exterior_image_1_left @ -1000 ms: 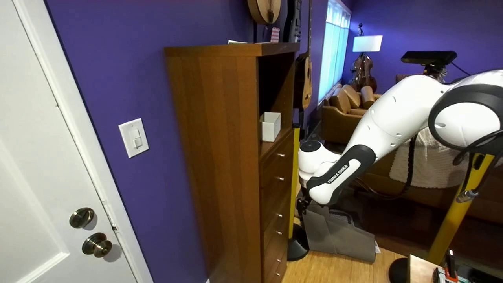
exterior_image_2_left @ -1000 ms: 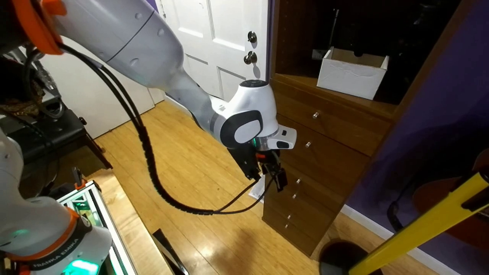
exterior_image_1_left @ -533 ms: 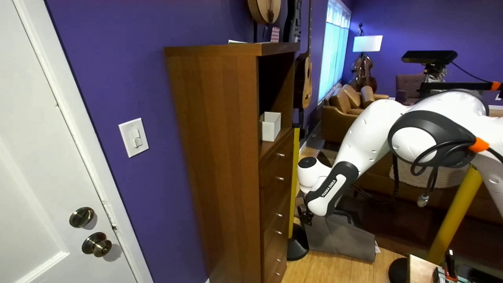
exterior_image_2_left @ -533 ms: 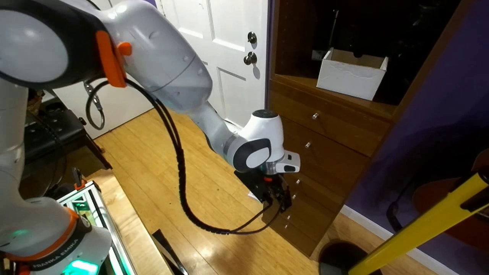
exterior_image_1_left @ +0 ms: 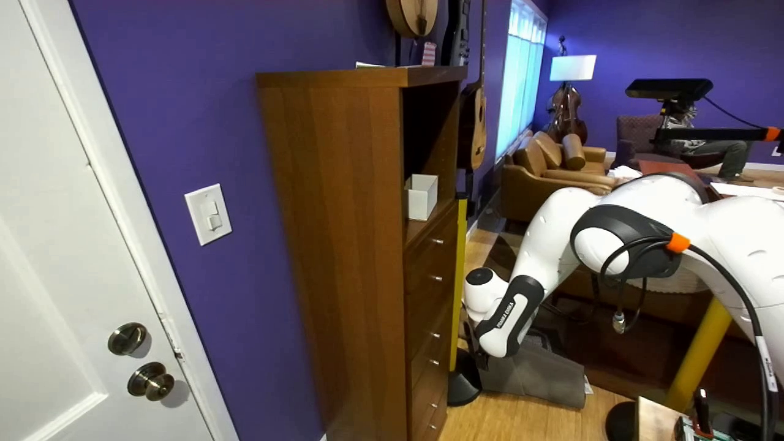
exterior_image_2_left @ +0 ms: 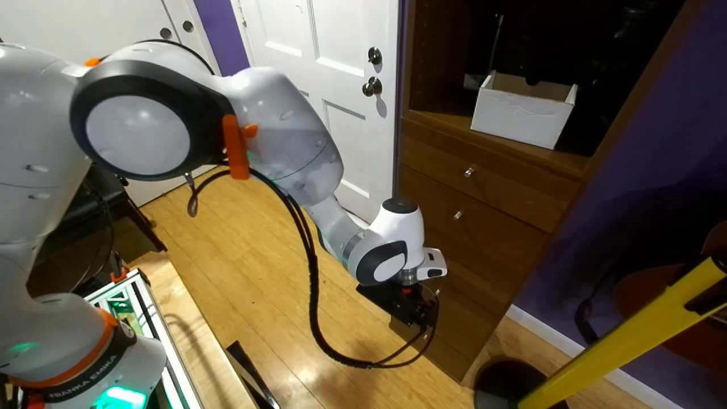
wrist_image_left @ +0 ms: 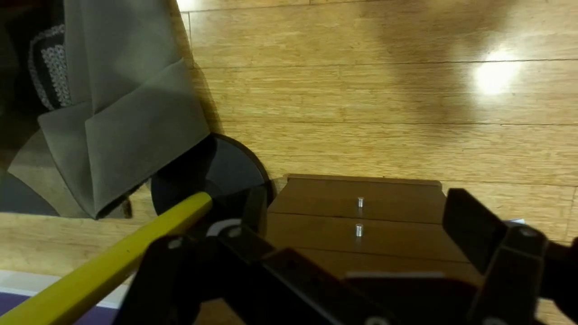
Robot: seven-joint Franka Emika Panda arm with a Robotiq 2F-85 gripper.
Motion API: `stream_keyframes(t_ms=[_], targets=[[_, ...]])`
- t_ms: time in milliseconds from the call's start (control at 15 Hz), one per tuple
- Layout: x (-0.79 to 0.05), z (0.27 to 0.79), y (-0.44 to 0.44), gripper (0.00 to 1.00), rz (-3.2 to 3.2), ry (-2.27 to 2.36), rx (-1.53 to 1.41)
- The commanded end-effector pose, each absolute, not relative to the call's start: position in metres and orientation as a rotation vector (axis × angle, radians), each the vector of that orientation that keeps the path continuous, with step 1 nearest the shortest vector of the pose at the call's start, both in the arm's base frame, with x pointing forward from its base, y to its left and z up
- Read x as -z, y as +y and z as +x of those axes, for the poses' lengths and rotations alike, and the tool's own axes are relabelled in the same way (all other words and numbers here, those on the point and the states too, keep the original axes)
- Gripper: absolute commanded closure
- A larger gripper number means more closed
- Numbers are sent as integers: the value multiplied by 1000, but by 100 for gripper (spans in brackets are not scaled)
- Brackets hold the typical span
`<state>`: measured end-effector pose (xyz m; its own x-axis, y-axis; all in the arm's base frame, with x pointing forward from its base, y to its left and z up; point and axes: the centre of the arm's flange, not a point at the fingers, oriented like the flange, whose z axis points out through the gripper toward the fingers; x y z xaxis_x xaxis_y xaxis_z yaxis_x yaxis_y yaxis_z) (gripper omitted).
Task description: Open the third to bottom drawer of the cabinet
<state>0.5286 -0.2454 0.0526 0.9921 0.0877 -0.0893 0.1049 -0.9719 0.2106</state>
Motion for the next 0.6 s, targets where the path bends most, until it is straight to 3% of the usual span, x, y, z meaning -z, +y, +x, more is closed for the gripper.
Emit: stream_keyframes(t_ms=[0, 333, 533], targets=[[-26, 546, -257, 0, 2985, 305, 20], [-8, 560, -258, 0, 3051, 464, -226], [0, 569, -264, 0, 3079, 504, -223]])
